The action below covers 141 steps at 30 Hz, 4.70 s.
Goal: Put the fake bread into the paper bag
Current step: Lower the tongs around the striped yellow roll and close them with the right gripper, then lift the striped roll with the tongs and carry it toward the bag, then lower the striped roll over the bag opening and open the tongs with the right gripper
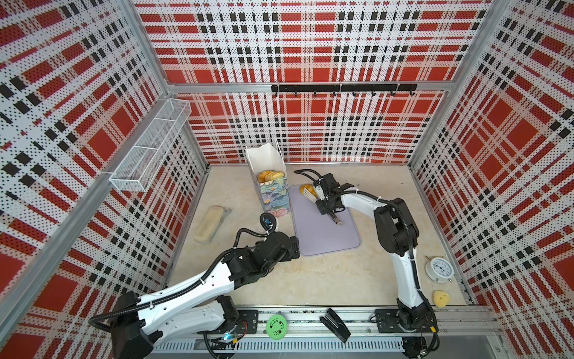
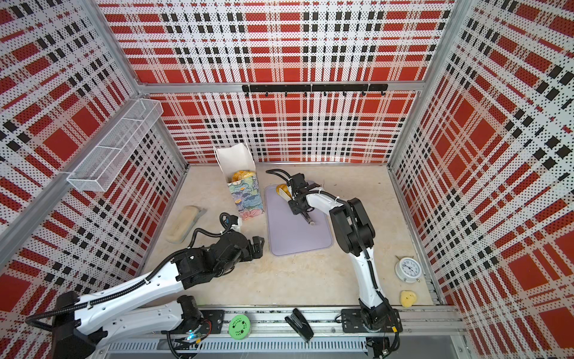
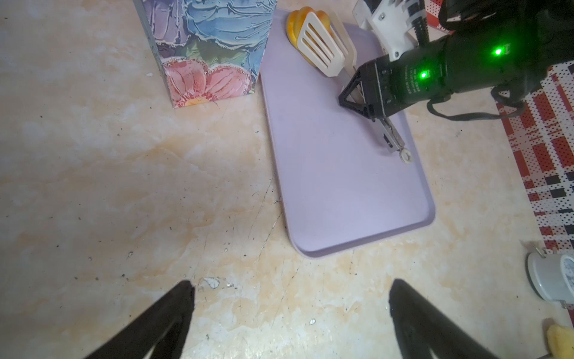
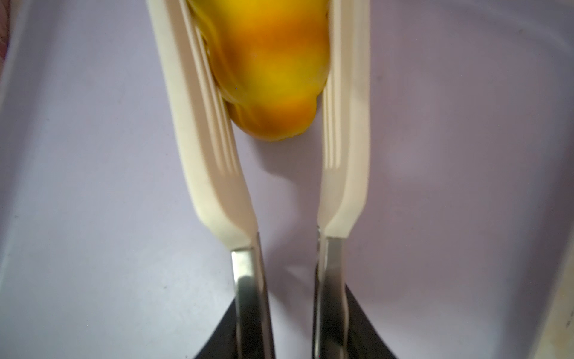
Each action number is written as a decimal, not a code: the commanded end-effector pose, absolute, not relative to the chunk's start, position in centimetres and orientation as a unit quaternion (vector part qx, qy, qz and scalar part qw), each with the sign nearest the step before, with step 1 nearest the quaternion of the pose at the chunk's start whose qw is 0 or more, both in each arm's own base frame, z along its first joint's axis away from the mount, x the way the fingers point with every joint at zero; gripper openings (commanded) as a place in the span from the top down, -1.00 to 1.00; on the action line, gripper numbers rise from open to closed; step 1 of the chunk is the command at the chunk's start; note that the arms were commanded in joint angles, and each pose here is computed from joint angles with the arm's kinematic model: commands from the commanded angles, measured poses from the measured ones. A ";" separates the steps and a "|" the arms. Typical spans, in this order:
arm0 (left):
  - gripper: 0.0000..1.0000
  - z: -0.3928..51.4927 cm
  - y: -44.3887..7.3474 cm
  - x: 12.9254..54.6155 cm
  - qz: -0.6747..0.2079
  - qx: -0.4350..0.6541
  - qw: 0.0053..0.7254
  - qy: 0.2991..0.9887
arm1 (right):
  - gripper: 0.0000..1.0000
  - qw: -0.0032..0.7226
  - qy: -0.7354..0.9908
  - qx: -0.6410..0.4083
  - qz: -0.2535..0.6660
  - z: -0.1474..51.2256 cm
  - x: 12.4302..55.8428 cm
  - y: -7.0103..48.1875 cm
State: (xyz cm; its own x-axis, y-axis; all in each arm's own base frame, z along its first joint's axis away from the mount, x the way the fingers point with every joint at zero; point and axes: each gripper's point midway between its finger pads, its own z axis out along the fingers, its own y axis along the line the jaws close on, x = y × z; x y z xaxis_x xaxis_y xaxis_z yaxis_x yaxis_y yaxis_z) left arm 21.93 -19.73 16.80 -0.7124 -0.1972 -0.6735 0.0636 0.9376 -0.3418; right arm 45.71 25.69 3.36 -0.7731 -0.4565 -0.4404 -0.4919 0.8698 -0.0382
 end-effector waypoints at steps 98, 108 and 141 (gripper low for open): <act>-0.99 31.8 -16.4 24.7 -0.163 0.004 0.479 0.863 | 0.31 0.406 0.834 -0.236 0.289 30.5 32.9 30.9; -0.99 32.3 -14.4 25.3 -0.160 -0.023 0.484 0.860 | 0.31 0.423 0.809 -0.254 0.319 33.5 33.2 33.9; -0.99 30.3 -8.6 24.7 -0.164 -0.089 0.472 0.862 | 0.20 0.417 0.815 -0.260 0.307 33.9 38.5 41.6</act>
State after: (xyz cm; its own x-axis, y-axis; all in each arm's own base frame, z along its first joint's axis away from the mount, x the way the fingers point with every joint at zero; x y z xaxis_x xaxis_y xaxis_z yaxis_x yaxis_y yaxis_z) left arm 25.10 -8.75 31.27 -0.5134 -0.3204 -0.7961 0.0001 0.9276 -0.3735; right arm 37.74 41.02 31.44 -0.5703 -0.2024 -0.7961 -0.6673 0.6793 0.3053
